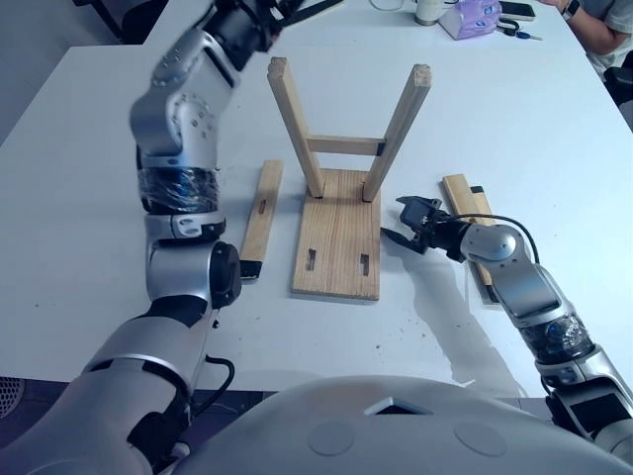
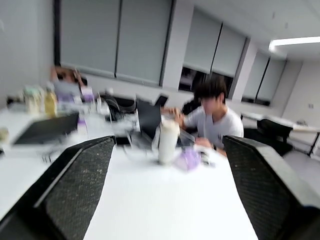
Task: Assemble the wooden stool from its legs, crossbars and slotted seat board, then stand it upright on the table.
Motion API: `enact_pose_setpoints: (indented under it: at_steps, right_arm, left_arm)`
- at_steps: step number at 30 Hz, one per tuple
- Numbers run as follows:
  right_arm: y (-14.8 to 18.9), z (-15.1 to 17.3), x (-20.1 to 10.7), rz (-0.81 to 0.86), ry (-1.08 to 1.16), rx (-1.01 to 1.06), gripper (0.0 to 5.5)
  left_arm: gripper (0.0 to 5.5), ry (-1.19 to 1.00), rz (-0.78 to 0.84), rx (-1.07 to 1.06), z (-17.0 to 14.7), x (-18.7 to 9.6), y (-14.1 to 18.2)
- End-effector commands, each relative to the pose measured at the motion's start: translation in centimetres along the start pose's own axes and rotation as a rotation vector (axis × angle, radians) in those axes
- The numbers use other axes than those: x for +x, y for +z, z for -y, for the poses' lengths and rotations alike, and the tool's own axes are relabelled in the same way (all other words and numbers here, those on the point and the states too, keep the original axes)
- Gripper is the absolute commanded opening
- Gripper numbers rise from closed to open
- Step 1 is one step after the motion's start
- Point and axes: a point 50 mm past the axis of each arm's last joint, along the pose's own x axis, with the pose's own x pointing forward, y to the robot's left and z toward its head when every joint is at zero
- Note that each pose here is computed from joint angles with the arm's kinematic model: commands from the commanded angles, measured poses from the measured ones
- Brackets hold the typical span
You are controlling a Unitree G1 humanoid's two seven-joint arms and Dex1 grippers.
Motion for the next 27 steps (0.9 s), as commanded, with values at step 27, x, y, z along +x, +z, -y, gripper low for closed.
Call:
enact_pose_setpoints:
  at_steps: [27]
  right_arm:
    - [-8.3,0.9,-10.3,-0.221,-0.476,0.377,4.0]
  left_arm:
    - [3.94,-0.105,-0.392,0.301,0.5,-14.7,-7.9]
